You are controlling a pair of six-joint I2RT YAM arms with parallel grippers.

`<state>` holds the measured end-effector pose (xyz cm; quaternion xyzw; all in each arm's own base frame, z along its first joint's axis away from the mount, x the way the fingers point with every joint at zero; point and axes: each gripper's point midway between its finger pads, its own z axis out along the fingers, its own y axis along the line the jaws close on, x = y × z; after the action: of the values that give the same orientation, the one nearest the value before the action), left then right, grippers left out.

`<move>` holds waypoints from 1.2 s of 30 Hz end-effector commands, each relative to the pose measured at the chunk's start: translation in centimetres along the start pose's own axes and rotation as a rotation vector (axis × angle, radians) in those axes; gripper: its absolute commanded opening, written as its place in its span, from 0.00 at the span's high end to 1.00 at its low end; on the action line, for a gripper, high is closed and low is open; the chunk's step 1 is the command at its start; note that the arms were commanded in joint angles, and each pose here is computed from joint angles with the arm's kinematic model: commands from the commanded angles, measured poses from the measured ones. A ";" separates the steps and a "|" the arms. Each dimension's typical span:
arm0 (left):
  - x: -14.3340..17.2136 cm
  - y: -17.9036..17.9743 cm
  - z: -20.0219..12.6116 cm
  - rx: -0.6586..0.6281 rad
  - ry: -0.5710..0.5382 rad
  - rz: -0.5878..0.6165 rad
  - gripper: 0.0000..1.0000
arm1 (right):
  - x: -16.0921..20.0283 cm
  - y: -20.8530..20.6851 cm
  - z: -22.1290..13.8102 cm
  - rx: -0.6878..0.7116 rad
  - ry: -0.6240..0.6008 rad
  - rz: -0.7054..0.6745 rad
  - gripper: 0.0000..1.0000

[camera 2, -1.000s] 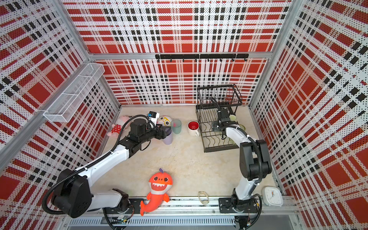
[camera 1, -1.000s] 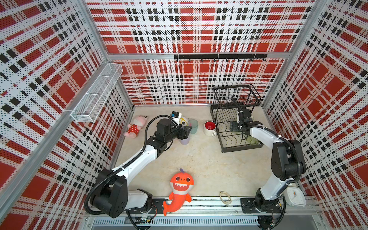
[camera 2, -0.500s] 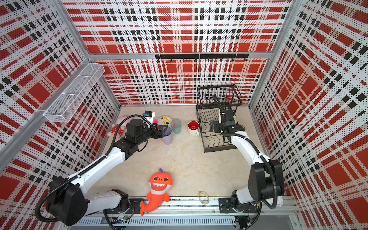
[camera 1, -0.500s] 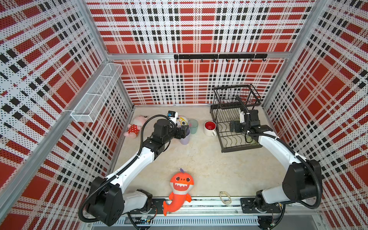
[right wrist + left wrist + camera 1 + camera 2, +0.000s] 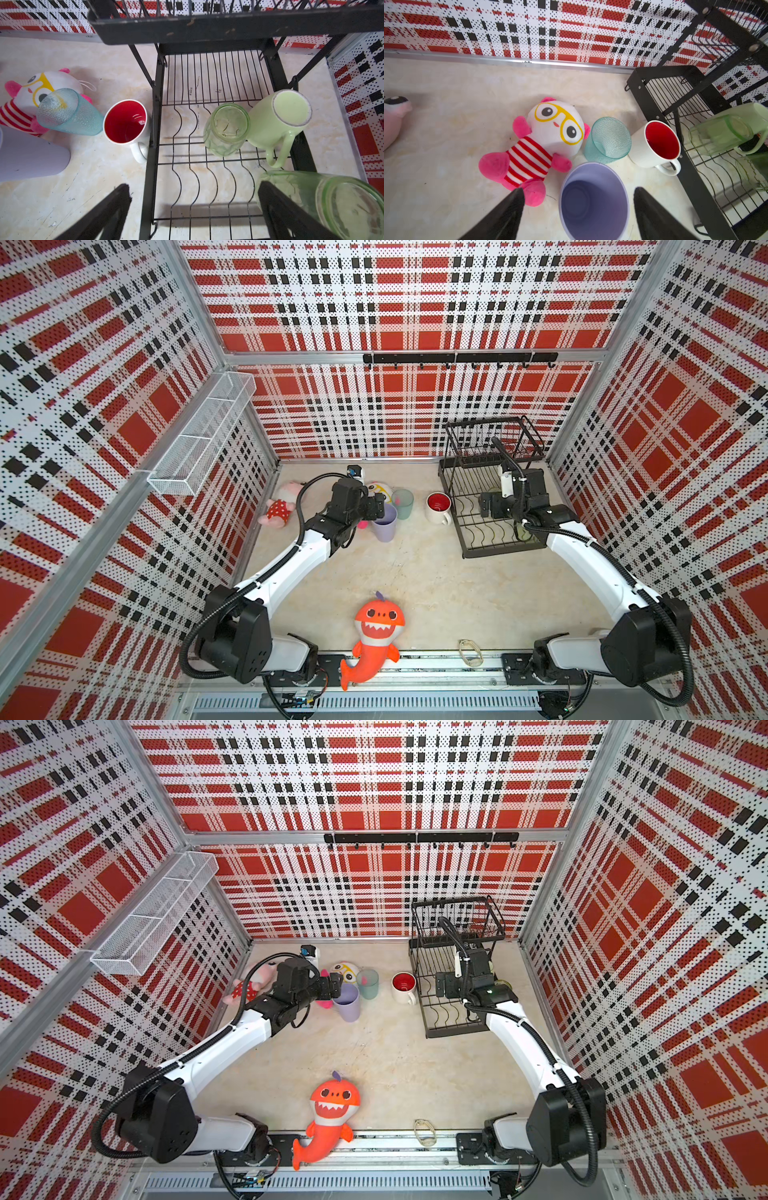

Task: Load cups into a dish rack
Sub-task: Pick up the cup from the center of the table.

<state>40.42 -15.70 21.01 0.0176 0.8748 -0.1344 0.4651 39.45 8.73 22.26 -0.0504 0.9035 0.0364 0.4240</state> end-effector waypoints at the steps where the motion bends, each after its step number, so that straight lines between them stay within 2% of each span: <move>1: 0.6 -0.4 0.7 0.035 0.056 -0.021 0.15 | 0.1 -0.3 0.1 0.021 0.038 -0.027 0.00; 6: -0.4 -2.3 1.1 0.071 0.068 0.049 0.17 | -0.2 0.3 -0.3 -0.016 0.006 -0.015 0.00; 15: -0.4 -3.9 3.1 0.038 0.116 0.122 0.19 | 0.8 1.2 -0.5 -0.068 0.030 -0.010 0.00; 18: 0.5 -2.6 4.1 -0.065 0.180 0.134 0.29 | 1.1 1.3 -0.5 -0.077 0.033 -0.006 0.00; 21: 1.8 -0.9 4.4 -0.120 0.265 0.141 0.30 | 1.2 1.1 -0.6 -0.068 0.036 -0.010 0.00; 29: 2.2 0.4 3.2 -0.115 0.274 0.114 0.24 | 0.7 1.0 -0.3 -0.057 0.030 -0.021 0.00; 36: 3.9 1.0 3.9 -0.080 0.338 0.089 0.31 | -0.5 1.1 -0.5 -0.062 0.011 -0.024 0.00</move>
<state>42.18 -16.13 15.78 0.0529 0.9403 -0.0572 0.3313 38.74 9.64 21.50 -0.0680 0.9113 0.0590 0.4019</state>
